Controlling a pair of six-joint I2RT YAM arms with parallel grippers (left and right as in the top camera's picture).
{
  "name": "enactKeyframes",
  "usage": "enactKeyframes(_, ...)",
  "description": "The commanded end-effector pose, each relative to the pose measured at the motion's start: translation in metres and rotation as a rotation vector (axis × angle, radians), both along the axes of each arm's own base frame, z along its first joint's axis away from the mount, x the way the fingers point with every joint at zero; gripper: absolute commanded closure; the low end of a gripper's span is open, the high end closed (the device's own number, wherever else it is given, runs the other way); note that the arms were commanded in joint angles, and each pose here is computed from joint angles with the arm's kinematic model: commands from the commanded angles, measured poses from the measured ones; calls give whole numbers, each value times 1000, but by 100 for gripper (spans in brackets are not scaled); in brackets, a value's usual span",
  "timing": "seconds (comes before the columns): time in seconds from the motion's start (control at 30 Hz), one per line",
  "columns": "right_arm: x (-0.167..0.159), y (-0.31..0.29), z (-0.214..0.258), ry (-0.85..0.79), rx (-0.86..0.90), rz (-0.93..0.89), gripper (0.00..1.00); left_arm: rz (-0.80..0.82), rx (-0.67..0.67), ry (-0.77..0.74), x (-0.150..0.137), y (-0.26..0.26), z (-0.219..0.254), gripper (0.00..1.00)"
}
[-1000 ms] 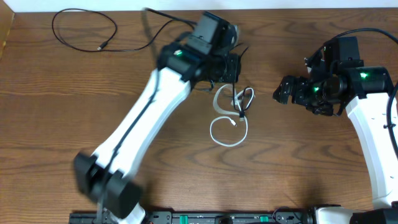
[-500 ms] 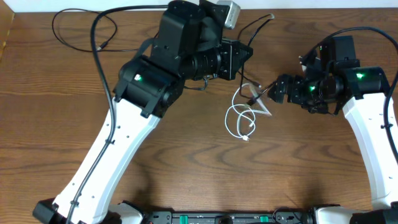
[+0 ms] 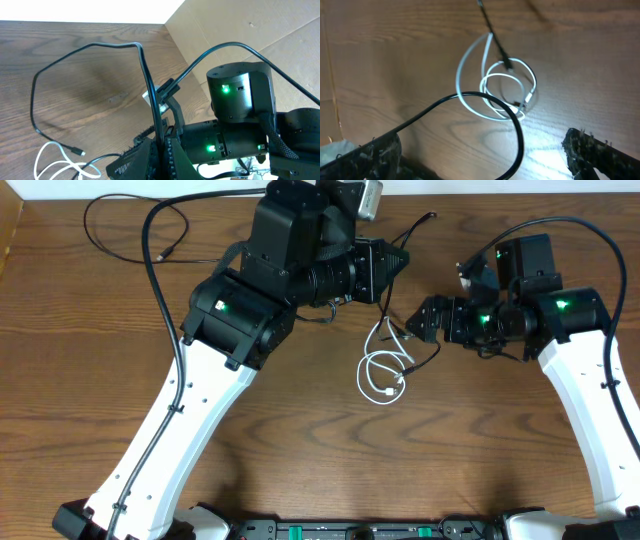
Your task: Untangle cables
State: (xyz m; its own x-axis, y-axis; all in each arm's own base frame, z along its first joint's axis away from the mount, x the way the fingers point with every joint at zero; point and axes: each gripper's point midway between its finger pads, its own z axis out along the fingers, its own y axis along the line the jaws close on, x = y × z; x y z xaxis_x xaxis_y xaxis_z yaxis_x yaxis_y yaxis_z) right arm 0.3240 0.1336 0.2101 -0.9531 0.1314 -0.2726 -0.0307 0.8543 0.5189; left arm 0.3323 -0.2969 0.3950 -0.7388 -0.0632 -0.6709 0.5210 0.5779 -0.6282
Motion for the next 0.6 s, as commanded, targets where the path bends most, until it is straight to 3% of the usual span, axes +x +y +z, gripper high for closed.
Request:
enactKeyframes(0.0, 1, 8, 0, 18, 34, -13, 1, 3, -45, 16, -3, -2, 10, 93)
enactKeyframes(0.13, 1, 7, -15, 16, -79, -16, 1, 29, -131, 56, 0, -6, 24, 92)
enactKeyframes(0.3, -4, 22, -41, 54, -109, 30, 1, -61, -235, 7, -8, -18, 53, 93)
enactKeyframes(0.57, 5, 17, -85, 90, -185, 17, 1, -63, -285, 32, -10, -19, 63, 93)
